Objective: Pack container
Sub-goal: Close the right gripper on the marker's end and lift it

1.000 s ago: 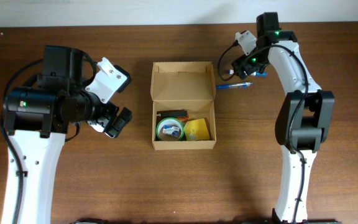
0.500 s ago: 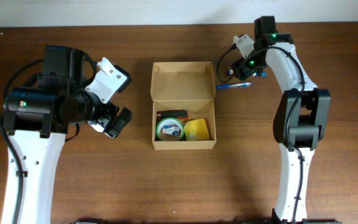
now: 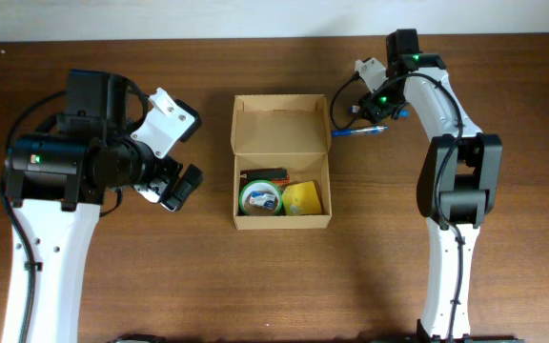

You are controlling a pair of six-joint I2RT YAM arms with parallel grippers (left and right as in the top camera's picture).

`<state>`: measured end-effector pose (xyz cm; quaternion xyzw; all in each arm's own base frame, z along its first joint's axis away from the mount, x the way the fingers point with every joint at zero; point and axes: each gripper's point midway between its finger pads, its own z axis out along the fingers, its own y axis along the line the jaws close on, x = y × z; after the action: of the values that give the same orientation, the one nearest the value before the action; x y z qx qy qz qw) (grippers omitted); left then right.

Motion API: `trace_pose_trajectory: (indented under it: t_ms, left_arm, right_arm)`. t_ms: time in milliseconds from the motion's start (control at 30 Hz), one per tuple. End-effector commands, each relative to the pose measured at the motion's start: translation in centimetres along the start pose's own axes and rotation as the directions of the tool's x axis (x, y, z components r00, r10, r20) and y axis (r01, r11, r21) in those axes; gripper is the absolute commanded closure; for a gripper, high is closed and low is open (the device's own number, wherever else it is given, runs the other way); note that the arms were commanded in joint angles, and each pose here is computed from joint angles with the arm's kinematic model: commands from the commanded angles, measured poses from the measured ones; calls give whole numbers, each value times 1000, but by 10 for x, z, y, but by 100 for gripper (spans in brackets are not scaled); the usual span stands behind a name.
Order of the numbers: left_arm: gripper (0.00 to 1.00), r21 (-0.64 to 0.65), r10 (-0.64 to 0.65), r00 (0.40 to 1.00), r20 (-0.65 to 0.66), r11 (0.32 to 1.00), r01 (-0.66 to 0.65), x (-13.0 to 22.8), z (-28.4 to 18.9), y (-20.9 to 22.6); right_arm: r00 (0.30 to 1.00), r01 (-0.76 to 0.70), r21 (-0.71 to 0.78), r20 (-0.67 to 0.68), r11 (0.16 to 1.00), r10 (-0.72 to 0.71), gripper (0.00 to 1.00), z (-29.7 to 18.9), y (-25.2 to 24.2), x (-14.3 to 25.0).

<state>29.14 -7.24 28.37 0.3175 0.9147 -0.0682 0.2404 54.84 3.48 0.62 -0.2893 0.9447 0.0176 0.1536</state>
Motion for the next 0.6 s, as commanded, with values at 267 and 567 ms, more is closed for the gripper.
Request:
trace_pose_trajectory:
  t_ms: [267,567]
  left_arm:
    - [0,-7,16,1000,18,1000,-16,-3,-5,0]
    - [1,-7,16,1000,18,1000,-16,-3,-5,0]
  right_arm:
    - [1000,-12,-13,0,1000,12,80,7,4,-2]
    - [994,-108,-23,-23,994,108,96,6,7,3]
